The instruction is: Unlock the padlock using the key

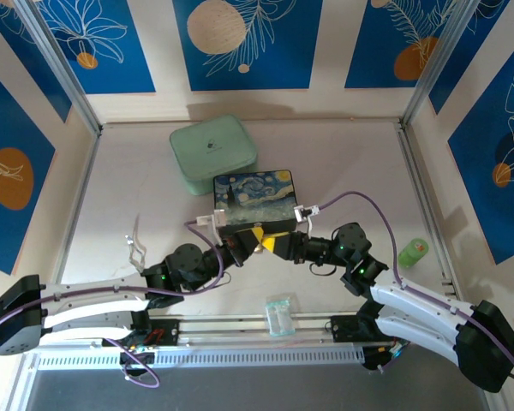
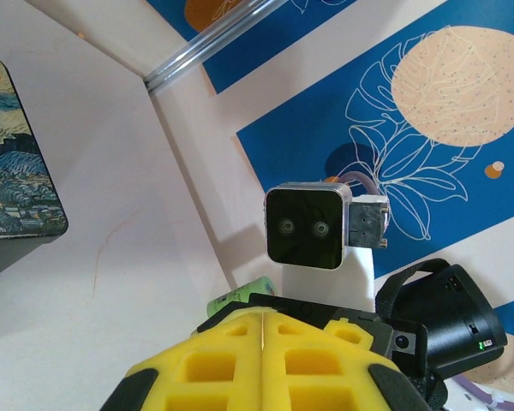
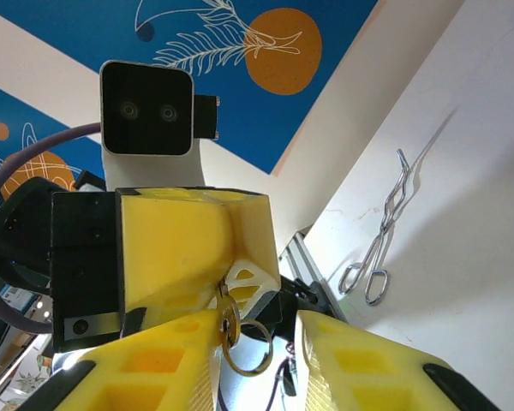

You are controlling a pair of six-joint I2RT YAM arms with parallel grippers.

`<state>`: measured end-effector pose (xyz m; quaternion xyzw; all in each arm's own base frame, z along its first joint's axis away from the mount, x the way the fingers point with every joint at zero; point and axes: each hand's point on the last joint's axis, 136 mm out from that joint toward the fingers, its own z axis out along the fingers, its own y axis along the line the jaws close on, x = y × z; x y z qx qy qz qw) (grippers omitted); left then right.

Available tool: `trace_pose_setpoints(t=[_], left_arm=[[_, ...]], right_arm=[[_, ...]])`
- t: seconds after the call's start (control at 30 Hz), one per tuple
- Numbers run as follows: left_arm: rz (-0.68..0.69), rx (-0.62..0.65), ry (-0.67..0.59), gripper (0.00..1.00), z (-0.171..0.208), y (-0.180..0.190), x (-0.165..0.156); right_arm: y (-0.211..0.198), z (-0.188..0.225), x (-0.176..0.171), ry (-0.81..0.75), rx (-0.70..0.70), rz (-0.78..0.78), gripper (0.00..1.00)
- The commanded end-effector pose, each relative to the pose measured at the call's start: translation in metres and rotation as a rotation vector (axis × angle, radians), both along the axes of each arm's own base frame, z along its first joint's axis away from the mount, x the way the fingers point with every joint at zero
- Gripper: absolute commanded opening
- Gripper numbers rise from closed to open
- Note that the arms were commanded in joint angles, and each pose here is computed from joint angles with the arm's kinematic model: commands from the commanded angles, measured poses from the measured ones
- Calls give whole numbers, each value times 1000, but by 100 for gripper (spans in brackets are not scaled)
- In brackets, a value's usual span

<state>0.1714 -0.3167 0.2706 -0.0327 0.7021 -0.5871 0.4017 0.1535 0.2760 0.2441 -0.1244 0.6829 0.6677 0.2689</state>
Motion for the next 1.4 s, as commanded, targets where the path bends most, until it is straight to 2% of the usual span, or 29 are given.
trace_pose_setpoints(t=[0.0,0.37,0.43,0.63,0.97,1.0,1.1,1.13,1.27,1.37], left_arm=[[-12,-55,-32,0,23,-4,1],[-24,-67,-6,0,13,-11,3],[-17,-57,-3,0,9,-11,5],[20,-40,35,0,-6,-6,15],[25,-44,81,1,-24,-11,27],[19,-44,86,3,-26,-13,28],[11,-41,91,26,-30,-16,29],[13,-36,94,30,-32,-16,29],[33,-26,101,40,-31,-15,33],[40,-14,96,41,-30,-17,35]], right_arm=[[0,-6,-2,14,-4,13,28],[-2,-7,-1,12,-7,7,14],[-3,-10,1,23,-12,1,3],[-6,-18,4,41,-22,-16,0],[-13,-30,10,85,-48,-45,0],[-14,-31,10,86,-49,-48,0],[-14,-32,10,88,-59,-52,0],[-14,-32,11,91,-64,-54,0],[-18,-37,14,97,-80,-80,0],[-22,-40,17,109,-85,-101,0]])
